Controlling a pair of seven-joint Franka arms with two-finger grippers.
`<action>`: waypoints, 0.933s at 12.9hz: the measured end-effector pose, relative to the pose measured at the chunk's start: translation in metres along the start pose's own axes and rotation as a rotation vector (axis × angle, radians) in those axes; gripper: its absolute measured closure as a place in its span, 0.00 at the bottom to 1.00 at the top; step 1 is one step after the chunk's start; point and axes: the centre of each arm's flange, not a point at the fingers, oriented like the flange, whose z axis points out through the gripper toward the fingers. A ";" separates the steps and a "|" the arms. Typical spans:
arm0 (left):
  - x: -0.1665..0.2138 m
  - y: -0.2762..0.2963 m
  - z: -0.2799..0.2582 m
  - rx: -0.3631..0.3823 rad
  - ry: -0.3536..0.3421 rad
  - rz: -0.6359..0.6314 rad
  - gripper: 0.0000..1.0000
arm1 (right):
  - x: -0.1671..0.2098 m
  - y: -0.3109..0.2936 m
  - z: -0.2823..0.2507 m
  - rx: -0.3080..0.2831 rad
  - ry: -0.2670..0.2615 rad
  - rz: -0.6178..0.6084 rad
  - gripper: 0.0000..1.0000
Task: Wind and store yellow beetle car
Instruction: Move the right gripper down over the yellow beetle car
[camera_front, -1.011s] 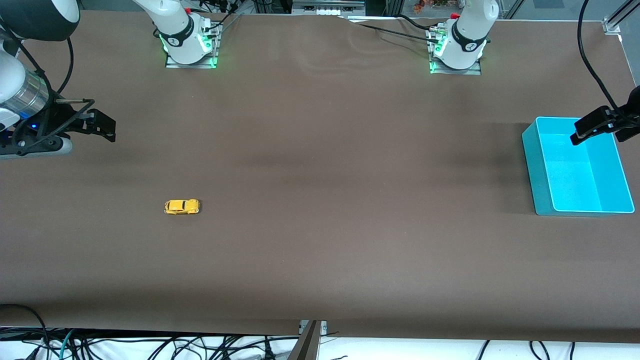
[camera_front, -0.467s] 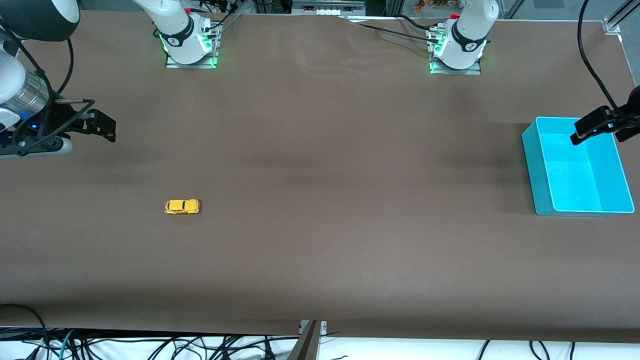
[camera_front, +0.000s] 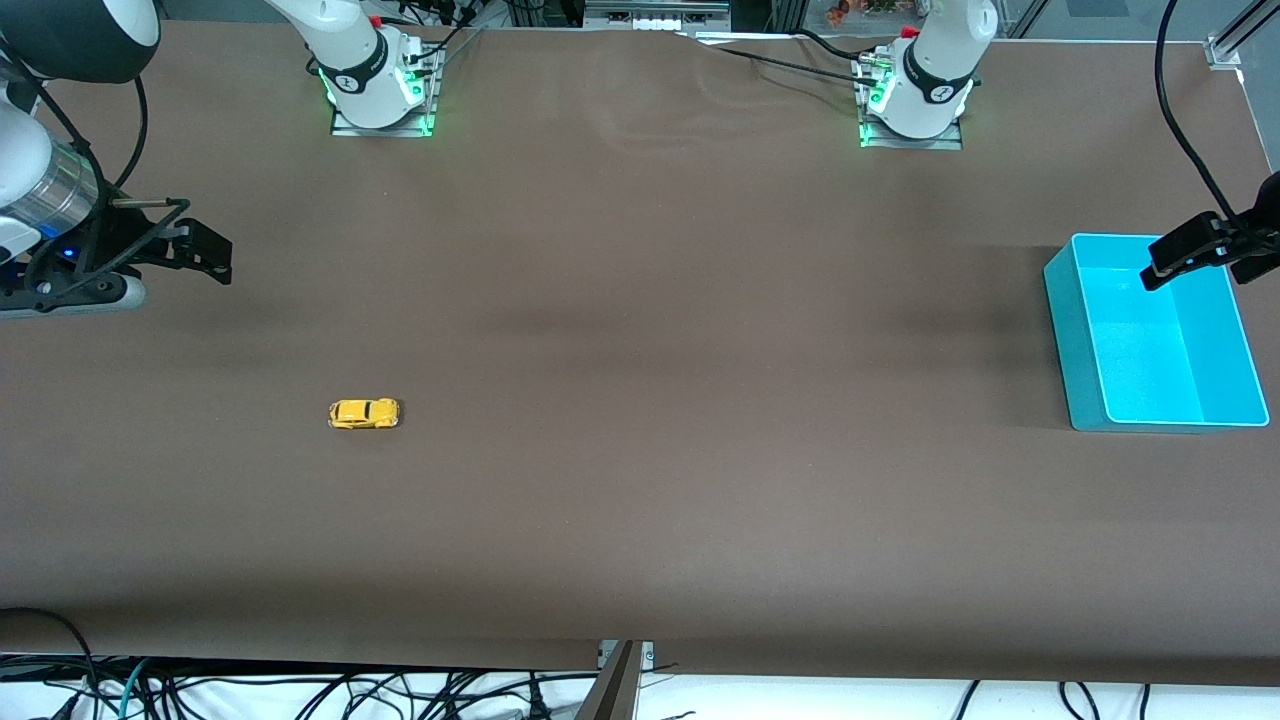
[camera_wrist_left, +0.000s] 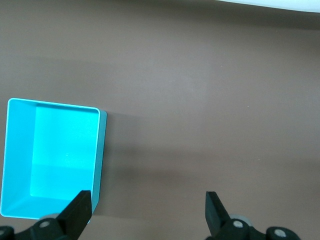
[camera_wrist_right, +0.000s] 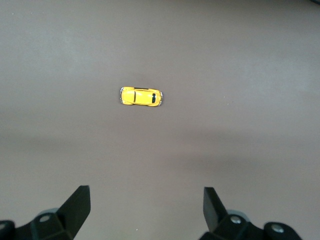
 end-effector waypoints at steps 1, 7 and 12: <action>0.000 0.000 0.000 0.000 0.000 0.000 0.00 | 0.002 -0.001 0.004 0.002 -0.008 -0.002 0.00; 0.000 0.000 0.000 0.000 0.000 0.000 0.00 | 0.009 -0.016 0.037 0.033 -0.101 -0.024 0.00; 0.000 0.000 0.000 0.000 0.000 0.000 0.00 | 0.018 -0.017 0.068 0.061 -0.153 -0.345 0.00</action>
